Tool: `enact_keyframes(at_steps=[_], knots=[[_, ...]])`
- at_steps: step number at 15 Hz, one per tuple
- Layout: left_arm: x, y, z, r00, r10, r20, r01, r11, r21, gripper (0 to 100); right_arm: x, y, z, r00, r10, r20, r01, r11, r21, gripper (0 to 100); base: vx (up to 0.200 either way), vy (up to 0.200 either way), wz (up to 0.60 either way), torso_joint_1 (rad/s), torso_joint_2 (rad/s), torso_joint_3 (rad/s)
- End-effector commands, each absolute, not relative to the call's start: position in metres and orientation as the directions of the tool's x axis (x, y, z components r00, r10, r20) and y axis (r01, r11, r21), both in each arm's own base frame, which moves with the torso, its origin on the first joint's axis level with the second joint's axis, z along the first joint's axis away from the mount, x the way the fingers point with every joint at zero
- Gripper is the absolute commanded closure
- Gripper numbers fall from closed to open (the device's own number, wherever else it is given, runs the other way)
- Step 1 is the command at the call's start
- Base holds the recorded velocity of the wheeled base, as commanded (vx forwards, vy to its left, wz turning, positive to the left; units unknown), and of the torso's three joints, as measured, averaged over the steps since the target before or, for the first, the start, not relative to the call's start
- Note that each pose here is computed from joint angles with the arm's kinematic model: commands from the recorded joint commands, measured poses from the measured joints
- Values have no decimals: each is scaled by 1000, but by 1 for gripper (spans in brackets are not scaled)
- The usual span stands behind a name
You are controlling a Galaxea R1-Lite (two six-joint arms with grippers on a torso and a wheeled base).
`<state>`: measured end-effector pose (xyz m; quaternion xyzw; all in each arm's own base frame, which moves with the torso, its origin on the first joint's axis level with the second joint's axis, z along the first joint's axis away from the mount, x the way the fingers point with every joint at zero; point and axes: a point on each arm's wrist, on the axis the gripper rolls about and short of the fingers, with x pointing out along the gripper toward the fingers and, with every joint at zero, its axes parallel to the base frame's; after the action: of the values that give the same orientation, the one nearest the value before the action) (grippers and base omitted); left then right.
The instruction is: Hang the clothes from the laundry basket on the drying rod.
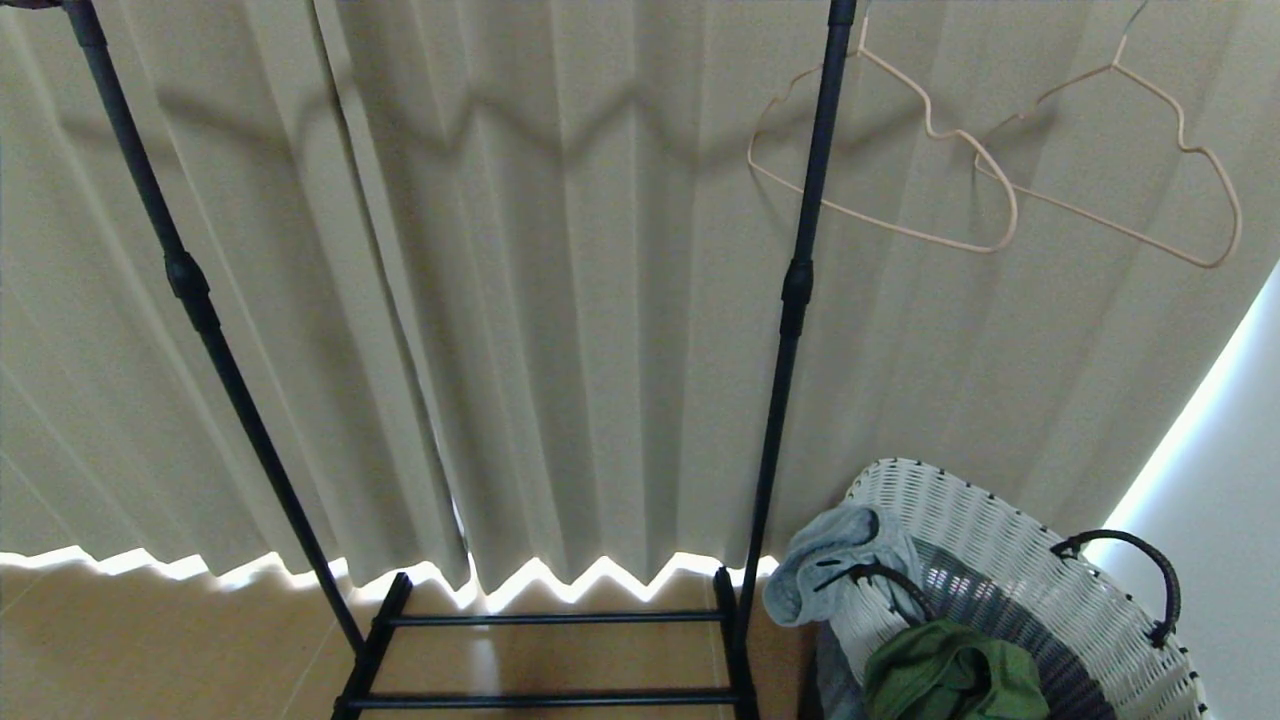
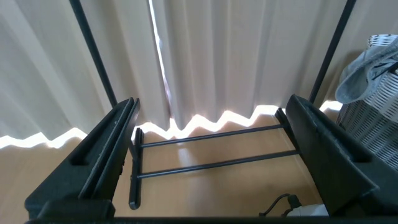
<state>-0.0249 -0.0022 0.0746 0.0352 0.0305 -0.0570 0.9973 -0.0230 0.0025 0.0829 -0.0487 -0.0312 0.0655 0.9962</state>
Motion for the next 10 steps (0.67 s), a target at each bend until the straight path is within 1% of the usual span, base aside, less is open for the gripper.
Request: enact_keyframes(at_steps=[1,2,4,5,8,10], knots=[[-25,-2,75,991,-112,-67,116,991,66,0,-18,2,104,983,175,-46,-179,980,-89,0,0,0,0,0,0,0],[-25,-2,75,991,-113,-67,118,991,66,0,-5,2,118,948,219,-231,-242,968,-73,0,0,0,0,0,0,0],[-25,-2,75,991,-113,-66,118,991,66,0,30,7,126,857,242,-455,-293,955,-42,0,0,0,0,0,0,0],[-25,-2,75,992,-112,-66,116,991,66,0,52,10,125,810,236,-538,-297,955,-28,0,0,0,0,0,0,0],[-25,-2,75,992,-112,-66,116,991,66,0,104,17,107,690,217,-690,-322,946,-24,0,0,0,0,0,0,0],[-25,-2,75,991,-112,-67,116,991,66,0,122,20,95,642,196,-741,-321,947,-27,0,0,0,0,0,0,0]])
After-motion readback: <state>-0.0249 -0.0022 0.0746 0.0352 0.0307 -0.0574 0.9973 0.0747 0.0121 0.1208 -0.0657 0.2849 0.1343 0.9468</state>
